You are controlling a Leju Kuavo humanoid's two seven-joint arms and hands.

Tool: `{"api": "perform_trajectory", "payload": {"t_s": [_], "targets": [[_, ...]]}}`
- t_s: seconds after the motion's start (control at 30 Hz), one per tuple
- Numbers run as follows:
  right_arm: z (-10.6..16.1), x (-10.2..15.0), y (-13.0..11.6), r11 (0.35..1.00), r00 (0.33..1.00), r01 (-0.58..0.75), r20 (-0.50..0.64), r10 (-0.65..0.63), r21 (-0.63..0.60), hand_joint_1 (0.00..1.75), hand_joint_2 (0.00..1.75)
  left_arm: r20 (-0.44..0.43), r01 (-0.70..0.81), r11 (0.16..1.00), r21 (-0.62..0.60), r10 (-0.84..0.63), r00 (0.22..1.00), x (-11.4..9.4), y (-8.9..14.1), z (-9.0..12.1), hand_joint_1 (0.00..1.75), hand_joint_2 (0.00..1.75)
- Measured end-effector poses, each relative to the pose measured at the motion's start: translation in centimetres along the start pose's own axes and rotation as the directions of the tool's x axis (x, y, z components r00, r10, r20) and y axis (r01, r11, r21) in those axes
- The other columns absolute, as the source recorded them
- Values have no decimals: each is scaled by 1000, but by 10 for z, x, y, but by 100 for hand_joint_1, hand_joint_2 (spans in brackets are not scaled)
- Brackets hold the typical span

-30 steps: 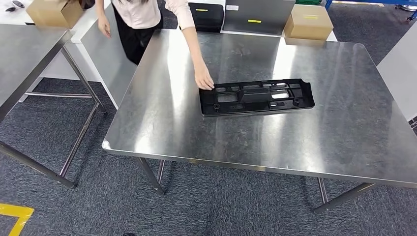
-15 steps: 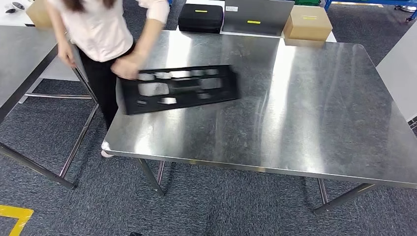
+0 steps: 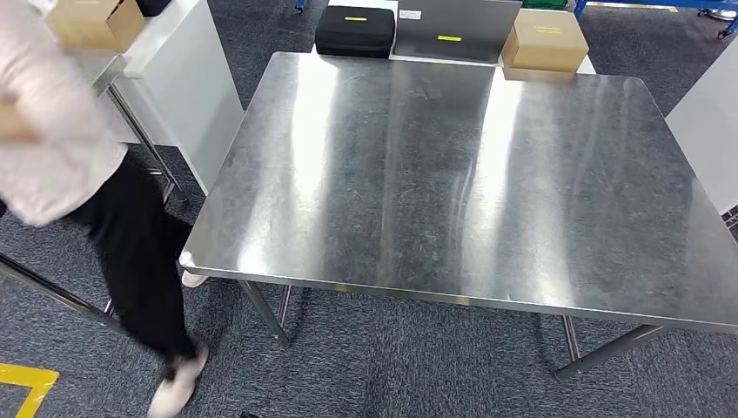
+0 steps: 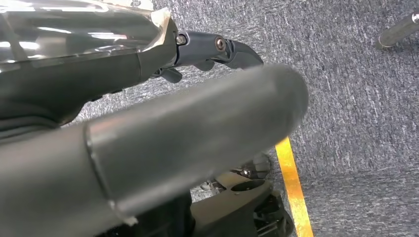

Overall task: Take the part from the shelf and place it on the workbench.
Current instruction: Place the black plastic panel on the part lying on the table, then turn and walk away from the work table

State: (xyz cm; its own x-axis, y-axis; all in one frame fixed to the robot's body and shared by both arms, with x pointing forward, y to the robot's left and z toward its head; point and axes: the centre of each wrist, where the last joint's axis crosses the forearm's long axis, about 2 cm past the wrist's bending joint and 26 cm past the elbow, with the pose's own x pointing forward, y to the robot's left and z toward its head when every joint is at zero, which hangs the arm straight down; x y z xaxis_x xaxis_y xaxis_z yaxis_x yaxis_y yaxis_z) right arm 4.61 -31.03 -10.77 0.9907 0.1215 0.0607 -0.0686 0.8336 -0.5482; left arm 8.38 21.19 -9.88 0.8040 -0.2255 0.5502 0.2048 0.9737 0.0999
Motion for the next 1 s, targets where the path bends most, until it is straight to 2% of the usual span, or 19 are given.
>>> {"api": "perform_trajectory", "payload": {"t_s": [0.33, 0.6, 1.0], "targets": [[5, 2, 8, 999, 999, -5, 38, 3, 46, 0, 0, 30, 48, 998, -34, -47, 998, -22, 21, 4, 0, 0], [7, 2, 13, 997, 999, -18, 41, 15, 78, 0, 0, 56, 2, 999, -44, 1, 998, -24, 25, 5, 0, 0], [11, 6, 18, 992, 995, -74, 71, 66, 106, 0, 0, 34, -5, 999, -40, 6, 999, -30, 27, 7, 0, 0]]}}
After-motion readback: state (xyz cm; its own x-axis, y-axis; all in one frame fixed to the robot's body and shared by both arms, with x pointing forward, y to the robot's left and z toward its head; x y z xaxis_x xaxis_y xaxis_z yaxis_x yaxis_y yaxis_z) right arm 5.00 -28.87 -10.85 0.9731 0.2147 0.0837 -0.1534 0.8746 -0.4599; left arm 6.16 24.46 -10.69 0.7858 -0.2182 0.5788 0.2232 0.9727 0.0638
